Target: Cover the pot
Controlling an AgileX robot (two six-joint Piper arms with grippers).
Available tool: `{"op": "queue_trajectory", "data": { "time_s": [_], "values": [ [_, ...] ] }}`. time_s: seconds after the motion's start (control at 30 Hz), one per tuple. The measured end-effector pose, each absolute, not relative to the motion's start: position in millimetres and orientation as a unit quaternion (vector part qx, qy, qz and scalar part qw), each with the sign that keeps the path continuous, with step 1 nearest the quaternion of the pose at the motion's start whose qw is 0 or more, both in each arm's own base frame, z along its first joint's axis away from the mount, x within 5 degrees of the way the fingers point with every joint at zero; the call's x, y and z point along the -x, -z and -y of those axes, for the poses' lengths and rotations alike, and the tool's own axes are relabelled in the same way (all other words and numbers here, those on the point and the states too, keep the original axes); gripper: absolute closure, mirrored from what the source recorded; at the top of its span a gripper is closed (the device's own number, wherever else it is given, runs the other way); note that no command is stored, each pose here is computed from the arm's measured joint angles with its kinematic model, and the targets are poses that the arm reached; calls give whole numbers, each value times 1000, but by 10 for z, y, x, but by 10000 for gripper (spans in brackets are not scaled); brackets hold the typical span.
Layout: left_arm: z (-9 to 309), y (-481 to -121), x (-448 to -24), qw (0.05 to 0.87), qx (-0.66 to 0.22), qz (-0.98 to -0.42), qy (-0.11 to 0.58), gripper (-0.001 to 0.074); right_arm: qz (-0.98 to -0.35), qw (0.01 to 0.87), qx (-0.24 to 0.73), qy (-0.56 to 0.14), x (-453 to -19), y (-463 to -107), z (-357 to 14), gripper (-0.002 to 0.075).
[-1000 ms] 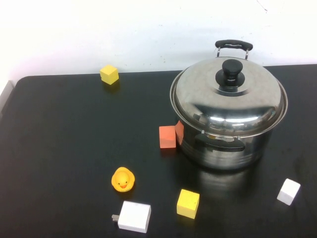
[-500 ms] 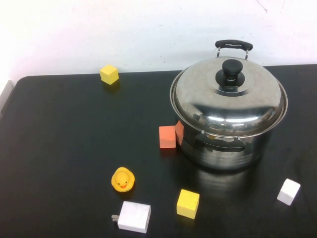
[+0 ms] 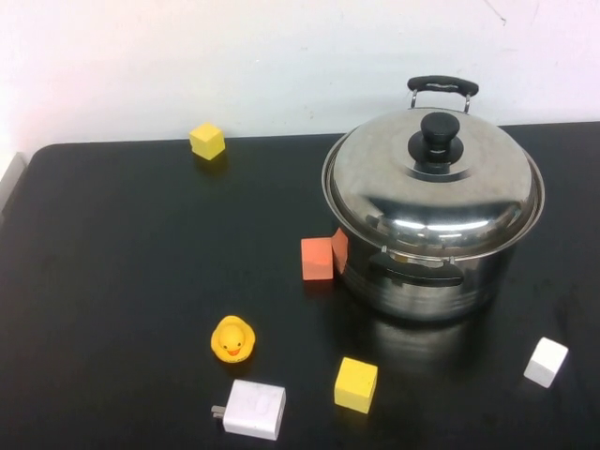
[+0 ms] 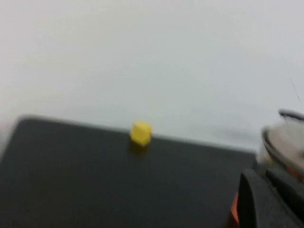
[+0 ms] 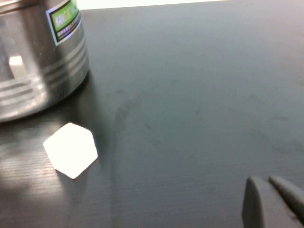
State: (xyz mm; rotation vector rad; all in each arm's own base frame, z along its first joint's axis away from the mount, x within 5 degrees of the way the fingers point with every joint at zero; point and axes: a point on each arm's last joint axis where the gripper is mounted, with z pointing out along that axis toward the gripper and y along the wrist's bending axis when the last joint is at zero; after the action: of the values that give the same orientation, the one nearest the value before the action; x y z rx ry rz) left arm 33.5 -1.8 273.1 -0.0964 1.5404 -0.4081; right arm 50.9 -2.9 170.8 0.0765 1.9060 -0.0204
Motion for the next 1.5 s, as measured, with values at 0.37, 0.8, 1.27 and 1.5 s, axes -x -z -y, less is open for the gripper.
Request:
{"op": "queue_trajectory", "data": {
  "time_s": [0.37, 0.8, 1.27, 1.5],
  "values": [
    [5, -3014, -273, 810, 82, -563, 140, 737, -815, 579, -33, 9, -509, -1708, 29, 728],
    [22, -2479, -474, 773, 114, -598, 176, 736, -815, 579, -33, 9, -509, -1708, 29, 728],
    [-30, -1807, -539, 616, 173, -758, 124, 736, -815, 579, -33, 9, -509, -1708, 29, 728],
    [-30, -1770, -529, 597, 184, -771, 127, 736, -815, 579, -33, 9, -509, -1708, 29, 728]
  ]
}}
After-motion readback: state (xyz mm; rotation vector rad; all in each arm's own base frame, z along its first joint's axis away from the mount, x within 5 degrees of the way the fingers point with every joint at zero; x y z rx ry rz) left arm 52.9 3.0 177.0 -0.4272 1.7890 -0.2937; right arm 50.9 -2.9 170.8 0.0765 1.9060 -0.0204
